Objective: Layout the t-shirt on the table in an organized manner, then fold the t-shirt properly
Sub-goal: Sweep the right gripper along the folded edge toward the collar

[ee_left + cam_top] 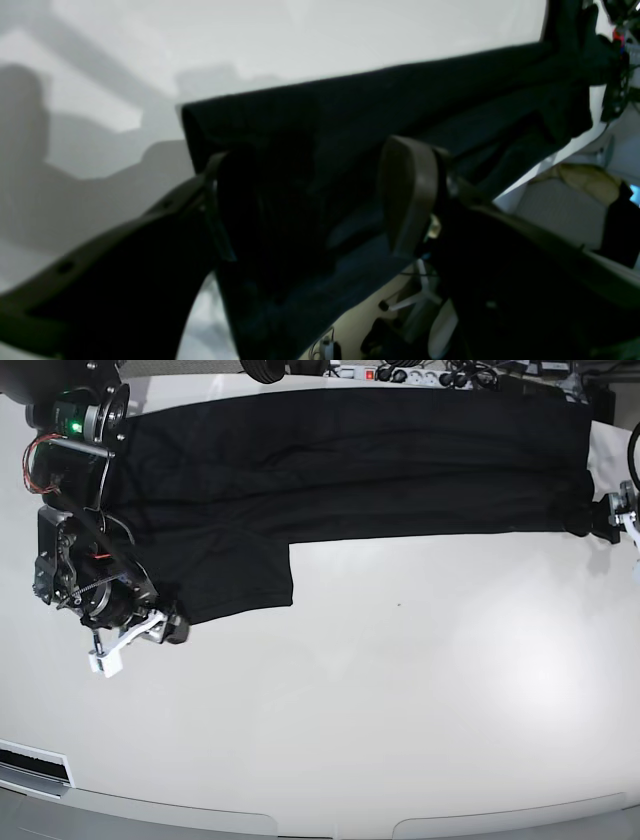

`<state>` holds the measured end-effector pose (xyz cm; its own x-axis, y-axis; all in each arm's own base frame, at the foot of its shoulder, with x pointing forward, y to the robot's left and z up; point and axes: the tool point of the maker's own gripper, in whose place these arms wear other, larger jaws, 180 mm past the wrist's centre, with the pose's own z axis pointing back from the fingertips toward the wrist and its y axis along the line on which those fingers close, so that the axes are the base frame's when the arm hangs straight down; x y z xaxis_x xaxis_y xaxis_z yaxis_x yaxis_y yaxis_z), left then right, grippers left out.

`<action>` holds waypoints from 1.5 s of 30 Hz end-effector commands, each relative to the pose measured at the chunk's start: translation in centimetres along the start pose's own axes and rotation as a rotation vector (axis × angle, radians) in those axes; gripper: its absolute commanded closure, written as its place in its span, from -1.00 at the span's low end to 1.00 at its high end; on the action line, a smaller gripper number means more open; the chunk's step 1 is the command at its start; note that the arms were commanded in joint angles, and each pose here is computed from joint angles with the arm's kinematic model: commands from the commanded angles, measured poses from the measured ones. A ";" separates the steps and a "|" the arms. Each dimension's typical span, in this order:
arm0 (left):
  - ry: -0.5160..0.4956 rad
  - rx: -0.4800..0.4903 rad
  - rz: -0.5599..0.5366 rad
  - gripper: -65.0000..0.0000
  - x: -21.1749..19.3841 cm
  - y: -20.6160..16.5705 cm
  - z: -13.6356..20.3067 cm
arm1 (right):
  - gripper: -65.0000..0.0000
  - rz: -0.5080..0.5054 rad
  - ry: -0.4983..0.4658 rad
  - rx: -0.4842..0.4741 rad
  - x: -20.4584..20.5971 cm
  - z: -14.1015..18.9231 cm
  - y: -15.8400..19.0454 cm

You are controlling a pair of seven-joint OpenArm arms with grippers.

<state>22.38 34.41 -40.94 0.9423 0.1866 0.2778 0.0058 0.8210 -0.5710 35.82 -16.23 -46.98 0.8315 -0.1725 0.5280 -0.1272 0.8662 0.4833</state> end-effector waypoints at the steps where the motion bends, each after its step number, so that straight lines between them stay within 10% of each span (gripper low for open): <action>1: -0.041 0.002 -0.024 -0.23 1.6 -0.2 1.0 | -0.30 0.028 0.033 0.025 0.3 -0.1 0.7; 7: -0.054 -0.021 -0.018 -0.23 1.6 -0.7 0.0 | -0.13 0.147 0.150 0.071 -1.3 -1.0 2.8; 12: -0.055 -0.022 -0.018 -0.23 1.6 -0.7 -0.1 | 1.00 0.290 0.169 0.072 0.3 -0.6 4.6; 22: -0.070 -0.023 -0.017 -0.23 1.9 -0.8 -0.1 | 1.00 0.437 0.209 0.246 2.0 5.0 11.5; 45: -0.086 -0.024 -0.017 -0.23 2.2 -0.8 0.0 | 1.00 0.476 0.305 0.537 -14.8 17.4 19.5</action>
<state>23.30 33.17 -41.45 0.9263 0.2187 0.3068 0.0073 0.8038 -0.5949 11.24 -5.22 -34.10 0.7402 0.3814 0.5537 -0.6710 0.4717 0.5721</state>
